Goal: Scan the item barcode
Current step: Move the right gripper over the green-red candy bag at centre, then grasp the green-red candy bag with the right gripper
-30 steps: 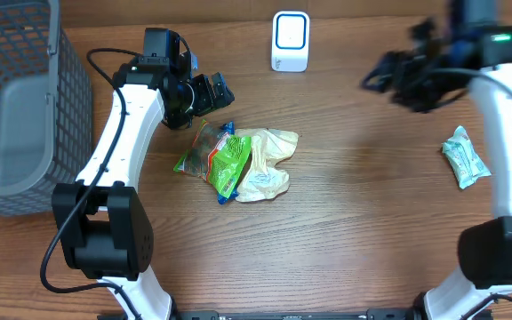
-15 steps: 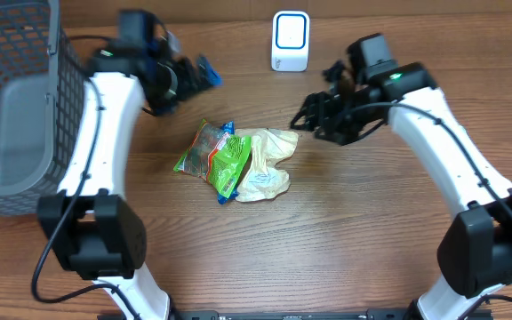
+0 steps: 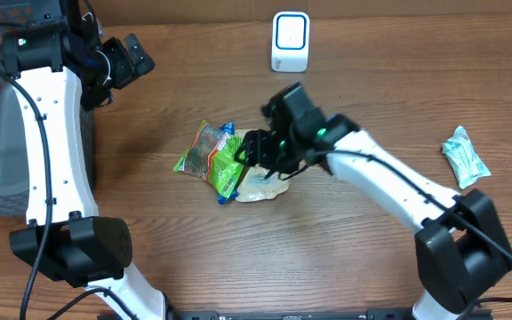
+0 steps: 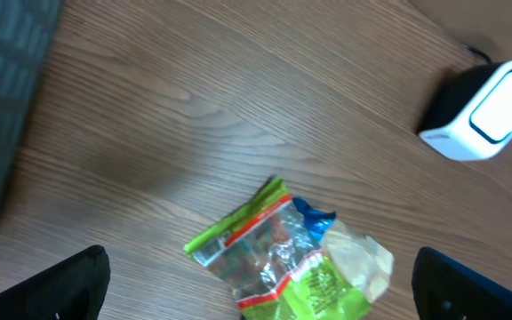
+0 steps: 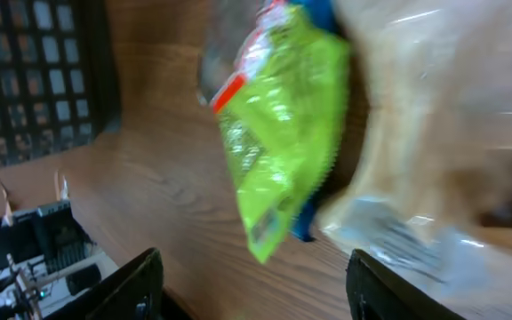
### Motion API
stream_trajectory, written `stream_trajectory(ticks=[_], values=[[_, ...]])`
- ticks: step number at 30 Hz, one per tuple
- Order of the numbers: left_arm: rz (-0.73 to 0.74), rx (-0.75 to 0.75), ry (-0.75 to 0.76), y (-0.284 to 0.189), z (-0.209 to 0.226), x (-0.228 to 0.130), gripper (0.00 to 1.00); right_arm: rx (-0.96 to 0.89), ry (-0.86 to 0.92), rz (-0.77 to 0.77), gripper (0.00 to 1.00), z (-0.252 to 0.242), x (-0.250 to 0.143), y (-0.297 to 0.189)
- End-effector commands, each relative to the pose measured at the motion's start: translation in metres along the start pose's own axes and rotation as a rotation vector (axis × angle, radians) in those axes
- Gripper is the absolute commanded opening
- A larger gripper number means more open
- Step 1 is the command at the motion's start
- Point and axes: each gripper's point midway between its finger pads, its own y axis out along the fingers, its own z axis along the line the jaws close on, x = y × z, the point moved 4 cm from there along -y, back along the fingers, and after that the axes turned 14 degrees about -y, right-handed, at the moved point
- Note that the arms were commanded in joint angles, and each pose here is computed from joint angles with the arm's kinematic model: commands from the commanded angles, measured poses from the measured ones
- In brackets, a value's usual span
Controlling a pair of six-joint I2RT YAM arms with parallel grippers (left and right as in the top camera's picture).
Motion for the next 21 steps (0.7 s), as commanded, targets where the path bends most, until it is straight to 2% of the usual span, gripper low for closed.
stream_trajectory(ticks=[1, 11, 21], values=[[-0.038, 0.053, 0.018, -0.002, 0.007, 0.003, 1.0, -0.047, 0.049, -0.012, 0.66, -0.002, -0.005, 0.014], [-0.027, 0.062, 0.016, -0.002, 0.009, 0.001, 1.0, -0.074, 0.096, -0.006, 0.66, -0.024, -0.002, 0.051], [-0.028, 0.063, 0.016, -0.002, 0.009, 0.001, 1.0, 0.075, 0.056, -0.096, 0.65, -0.021, 0.023, 0.091]])
